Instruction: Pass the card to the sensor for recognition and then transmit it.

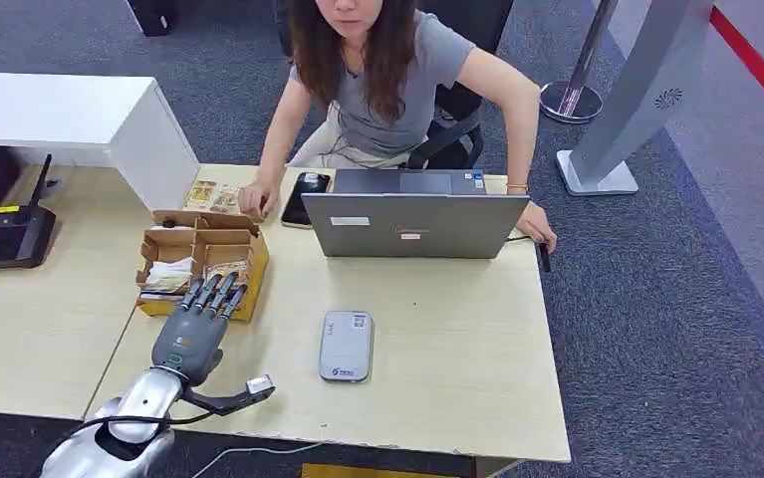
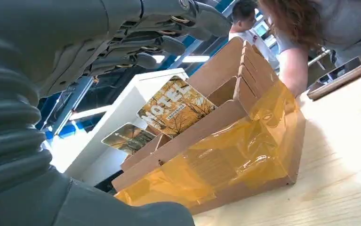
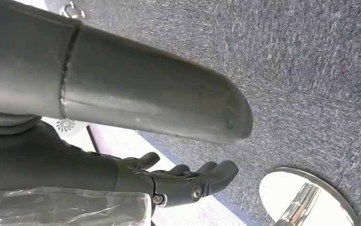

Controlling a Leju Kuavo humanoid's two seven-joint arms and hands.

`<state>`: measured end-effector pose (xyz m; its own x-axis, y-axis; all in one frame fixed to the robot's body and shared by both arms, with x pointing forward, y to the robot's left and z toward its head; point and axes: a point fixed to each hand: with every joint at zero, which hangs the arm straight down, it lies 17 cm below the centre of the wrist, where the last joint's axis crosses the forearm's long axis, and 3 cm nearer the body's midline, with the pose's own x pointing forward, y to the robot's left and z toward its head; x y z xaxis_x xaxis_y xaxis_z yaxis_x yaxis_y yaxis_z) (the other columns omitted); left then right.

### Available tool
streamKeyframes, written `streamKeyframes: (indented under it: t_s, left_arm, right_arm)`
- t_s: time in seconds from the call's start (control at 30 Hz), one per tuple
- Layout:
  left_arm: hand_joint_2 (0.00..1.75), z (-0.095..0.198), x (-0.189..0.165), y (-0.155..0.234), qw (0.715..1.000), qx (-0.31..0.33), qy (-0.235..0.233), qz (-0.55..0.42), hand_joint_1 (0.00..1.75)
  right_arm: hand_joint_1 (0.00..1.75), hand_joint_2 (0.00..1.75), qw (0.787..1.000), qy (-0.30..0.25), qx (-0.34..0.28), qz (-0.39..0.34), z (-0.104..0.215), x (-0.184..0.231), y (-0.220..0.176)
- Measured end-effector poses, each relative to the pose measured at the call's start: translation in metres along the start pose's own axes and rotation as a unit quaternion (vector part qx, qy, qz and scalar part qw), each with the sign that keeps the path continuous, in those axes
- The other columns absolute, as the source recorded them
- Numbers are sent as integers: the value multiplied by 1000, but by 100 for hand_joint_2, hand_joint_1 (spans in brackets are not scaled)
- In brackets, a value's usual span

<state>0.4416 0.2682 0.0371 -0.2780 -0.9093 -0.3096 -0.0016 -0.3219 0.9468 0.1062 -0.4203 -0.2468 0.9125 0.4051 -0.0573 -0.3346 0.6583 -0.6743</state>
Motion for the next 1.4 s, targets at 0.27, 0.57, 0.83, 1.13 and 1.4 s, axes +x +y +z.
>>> streamKeyframes:
  t_s: [0.27,0.57,0.83,1.13,1.4]
  left_arm:
    - [175,0,-4,0,1000,2,8,-13,0]
    - [175,3,-28,-4,998,7,55,-43,0]
    - [175,6,-45,3,994,32,92,-44,0]
    - [175,8,-63,10,990,65,116,-51,0]
    - [175,8,-62,9,989,77,112,-54,0]
  right_arm:
    - [0,0,1000,1,0,0,0,0,0]
    - [0,0,1000,2,2,0,0,-1,1]
    - [0,0,1000,2,2,1,0,-1,1]
    - [0,0,1000,-1,1,4,0,3,-1]
    - [0,0,1000,-4,-1,12,0,4,-2]
